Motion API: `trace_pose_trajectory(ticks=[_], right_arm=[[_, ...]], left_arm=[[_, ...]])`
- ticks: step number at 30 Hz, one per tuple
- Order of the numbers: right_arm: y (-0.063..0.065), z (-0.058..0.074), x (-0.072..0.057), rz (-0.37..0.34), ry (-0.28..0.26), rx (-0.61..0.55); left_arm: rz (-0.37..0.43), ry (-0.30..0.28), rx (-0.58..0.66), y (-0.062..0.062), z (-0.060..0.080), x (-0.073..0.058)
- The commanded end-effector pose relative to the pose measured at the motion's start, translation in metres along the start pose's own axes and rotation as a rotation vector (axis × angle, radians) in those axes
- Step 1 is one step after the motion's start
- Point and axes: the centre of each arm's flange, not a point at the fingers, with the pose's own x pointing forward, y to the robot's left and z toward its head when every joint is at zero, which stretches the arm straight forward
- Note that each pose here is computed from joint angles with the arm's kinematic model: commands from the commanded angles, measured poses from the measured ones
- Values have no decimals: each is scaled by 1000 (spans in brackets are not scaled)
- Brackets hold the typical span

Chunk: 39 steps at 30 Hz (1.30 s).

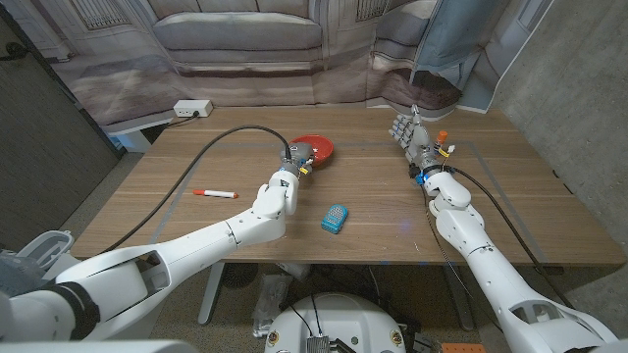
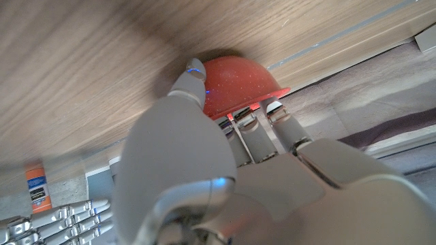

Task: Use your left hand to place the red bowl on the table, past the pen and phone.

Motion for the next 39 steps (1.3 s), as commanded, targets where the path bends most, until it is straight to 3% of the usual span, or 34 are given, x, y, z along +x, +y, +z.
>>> trace_pose_trajectory(ticks=[1, 28, 39], right_arm=[[-1, 1, -2, 4, -1, 2], [-5, 0, -6, 3, -13, 14], [-5, 0, -7, -3, -14, 16]], left_arm=[[16, 10, 2, 9, 1, -2], [50, 21, 12, 30, 2, -8], [45, 8, -46, 42, -13, -11]])
